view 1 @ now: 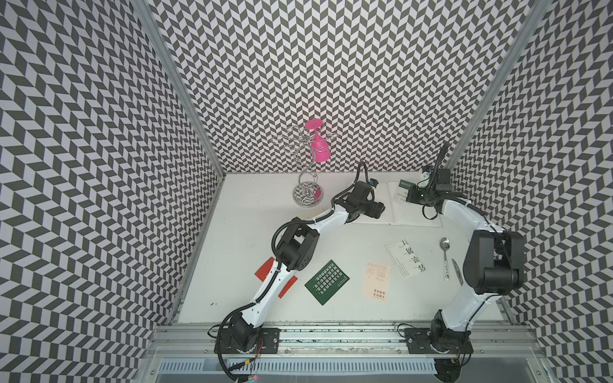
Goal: Place the photos into the photo albums
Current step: Insert the photo into the photo album.
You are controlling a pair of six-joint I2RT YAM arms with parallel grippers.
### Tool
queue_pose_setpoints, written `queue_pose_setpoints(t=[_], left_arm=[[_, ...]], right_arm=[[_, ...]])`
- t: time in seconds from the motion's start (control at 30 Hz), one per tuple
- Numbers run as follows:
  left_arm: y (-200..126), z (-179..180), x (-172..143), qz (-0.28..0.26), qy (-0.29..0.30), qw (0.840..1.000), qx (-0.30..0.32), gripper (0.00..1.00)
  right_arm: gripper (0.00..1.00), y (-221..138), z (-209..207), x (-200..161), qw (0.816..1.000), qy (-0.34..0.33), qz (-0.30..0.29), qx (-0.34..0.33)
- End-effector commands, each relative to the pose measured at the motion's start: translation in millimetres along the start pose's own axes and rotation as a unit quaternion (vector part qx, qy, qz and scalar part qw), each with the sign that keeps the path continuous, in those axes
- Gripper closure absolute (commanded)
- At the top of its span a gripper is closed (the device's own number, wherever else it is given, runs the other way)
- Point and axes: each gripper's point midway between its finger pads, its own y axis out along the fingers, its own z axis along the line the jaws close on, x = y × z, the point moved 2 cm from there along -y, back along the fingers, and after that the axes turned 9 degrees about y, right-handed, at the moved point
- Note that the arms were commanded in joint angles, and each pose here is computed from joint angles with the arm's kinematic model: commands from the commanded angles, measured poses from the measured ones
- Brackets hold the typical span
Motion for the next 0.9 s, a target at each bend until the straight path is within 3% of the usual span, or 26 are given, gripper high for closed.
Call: queue_pose_setpoints(t=[0.0, 0.4, 0.63, 0.87], left_arm=[[-1, 6, -10, 0.029, 0.015, 0.999, 0.01, 0.19], [-11, 19, -96, 0.162, 0.002, 0.987, 0.015, 0.19], [-14, 25, -122, 0.2, -0.01, 0.979, 0.019, 0.19], [-17, 42, -128, 0.213, -0.024, 0.976, 0.044, 0.19]], right_arm=[[1.0, 6, 4, -8, 0.999, -0.038, 0.025, 0.013], [1.0, 16, -7, -23, 0.996, -0.04, 0.08, -0.014], [1.0, 16, -17, -30, 0.993, -0.038, 0.102, -0.044], [1.0, 11, -19, -30, 0.991, -0.041, 0.11, -0.057]])
